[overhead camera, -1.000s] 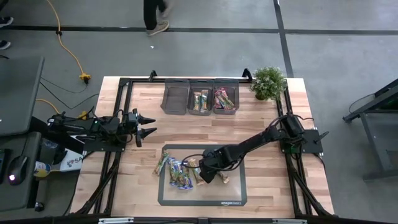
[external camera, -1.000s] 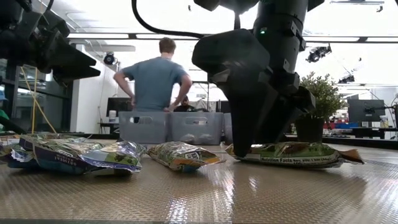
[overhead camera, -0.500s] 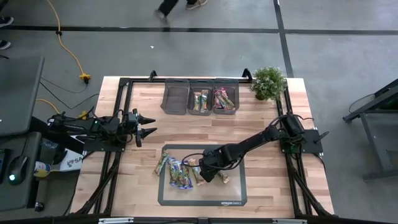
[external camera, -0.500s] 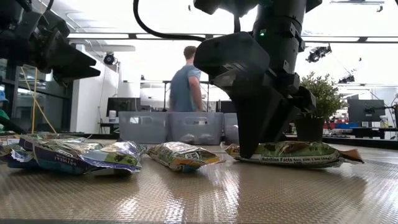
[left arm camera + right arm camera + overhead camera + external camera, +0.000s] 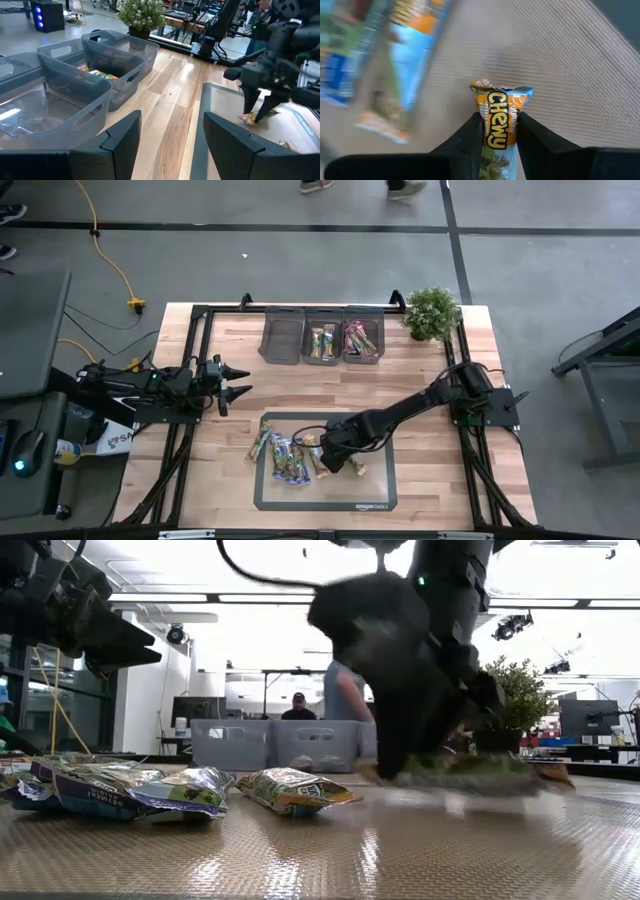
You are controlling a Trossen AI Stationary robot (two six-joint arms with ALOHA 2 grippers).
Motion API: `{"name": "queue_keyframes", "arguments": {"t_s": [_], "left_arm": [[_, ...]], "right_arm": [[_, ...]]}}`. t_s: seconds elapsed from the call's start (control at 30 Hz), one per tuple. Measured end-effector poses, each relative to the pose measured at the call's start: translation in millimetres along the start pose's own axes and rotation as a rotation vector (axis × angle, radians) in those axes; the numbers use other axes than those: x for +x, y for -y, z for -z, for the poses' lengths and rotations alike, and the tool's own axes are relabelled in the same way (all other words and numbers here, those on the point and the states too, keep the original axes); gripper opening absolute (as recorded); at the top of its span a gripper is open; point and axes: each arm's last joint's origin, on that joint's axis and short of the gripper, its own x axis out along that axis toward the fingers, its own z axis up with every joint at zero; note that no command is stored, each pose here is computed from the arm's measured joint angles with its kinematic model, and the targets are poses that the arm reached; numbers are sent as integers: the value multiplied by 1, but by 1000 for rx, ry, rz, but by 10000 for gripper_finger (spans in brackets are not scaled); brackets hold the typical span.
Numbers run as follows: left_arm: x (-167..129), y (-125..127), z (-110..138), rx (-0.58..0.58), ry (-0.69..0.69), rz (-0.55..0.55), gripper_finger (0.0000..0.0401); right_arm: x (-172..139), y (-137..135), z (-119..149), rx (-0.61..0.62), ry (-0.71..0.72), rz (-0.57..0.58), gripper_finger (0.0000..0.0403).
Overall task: Pick and place Granola Bars by type
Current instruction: Put the orange granola bar into the middle black bin
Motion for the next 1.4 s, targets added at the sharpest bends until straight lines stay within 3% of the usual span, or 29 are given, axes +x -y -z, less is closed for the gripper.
{"name": "queue_keyframes", "arguments": {"t_s": [0.47,0.9,1.4], "left_arm": [[0,0,0,0,0,0,211],[0,0,0,0,0,-1,211],[0,0,0,0,0,-1,211]], "right_arm": [[-3,-7,-6,-16,41,-78,89],[-28,-33,-24,-157,242,-375,89],[-91,-68,-51,-446,752,-856,89]]}}
